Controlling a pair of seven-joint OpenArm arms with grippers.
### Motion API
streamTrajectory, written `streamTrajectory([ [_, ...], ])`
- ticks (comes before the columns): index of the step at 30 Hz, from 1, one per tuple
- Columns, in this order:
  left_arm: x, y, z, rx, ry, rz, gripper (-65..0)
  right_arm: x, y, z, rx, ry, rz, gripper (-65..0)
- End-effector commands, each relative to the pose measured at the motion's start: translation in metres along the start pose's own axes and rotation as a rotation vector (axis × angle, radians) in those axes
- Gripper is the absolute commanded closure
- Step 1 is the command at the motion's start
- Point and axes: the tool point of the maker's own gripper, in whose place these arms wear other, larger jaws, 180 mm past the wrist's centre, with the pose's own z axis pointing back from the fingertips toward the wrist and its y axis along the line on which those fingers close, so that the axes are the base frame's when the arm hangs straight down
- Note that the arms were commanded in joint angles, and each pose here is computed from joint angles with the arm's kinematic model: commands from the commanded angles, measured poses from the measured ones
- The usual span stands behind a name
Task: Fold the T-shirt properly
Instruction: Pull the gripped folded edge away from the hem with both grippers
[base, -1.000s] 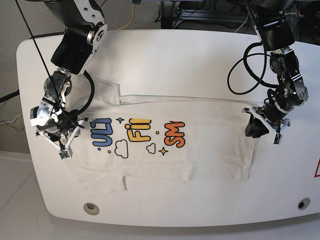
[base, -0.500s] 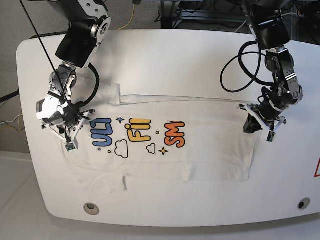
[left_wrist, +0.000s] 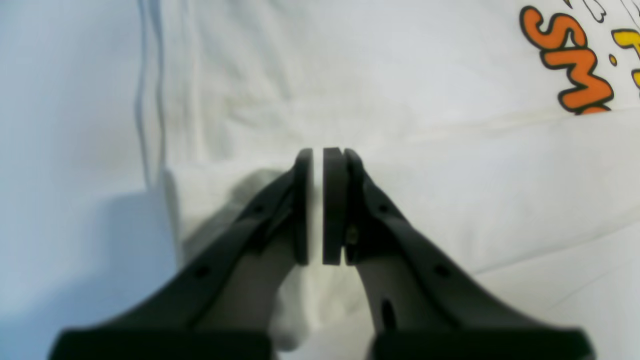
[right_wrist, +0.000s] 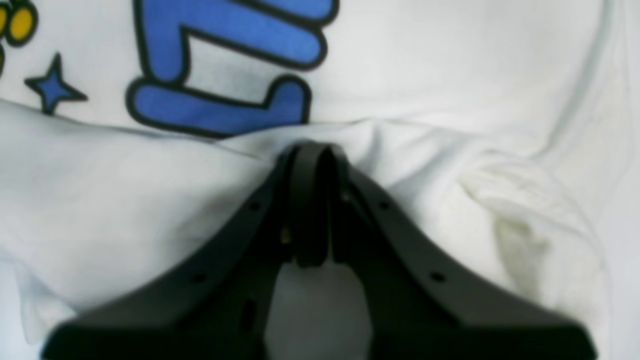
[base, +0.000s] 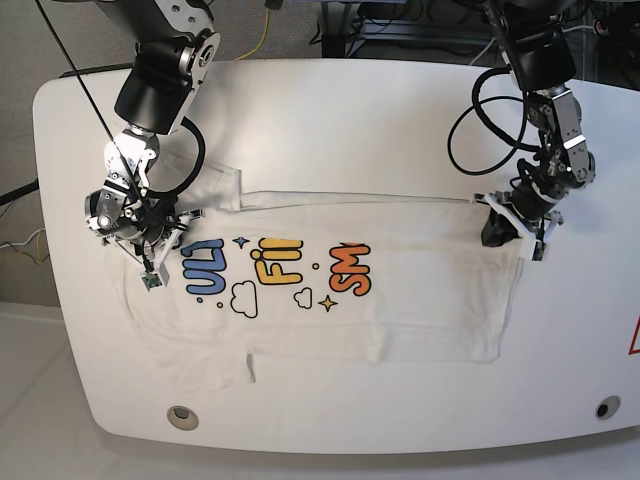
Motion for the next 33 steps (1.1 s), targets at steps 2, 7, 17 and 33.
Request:
streamTrajectory([
  [2, 0.007, 0.006, -0.002, -0.002, -0.049, 0.027, -3.0, -0.006, -0.001, -0.003, 0.002, 0.003, -0.001, -5.2],
  [7, -0.009, 0.007, -0.001, -0.002, -0.044, 0.058, -3.0, -0.015, 0.001, -0.005, 0.008, 0.011, -0.004, -5.2],
  [17, -0.020, 0.006, 0.002, 0.000, -0.027, 0.062, -3.0, -0.039, 0.005, -0.007, 0.015, 0.053, -0.009, -5.2],
  [33, -0.042, -0.001, 0.017, 0.003, 0.025, 0.041, -3.0, -0.070, 0.001, -0.004, 0.005, 0.110, -0.006, -5.2],
])
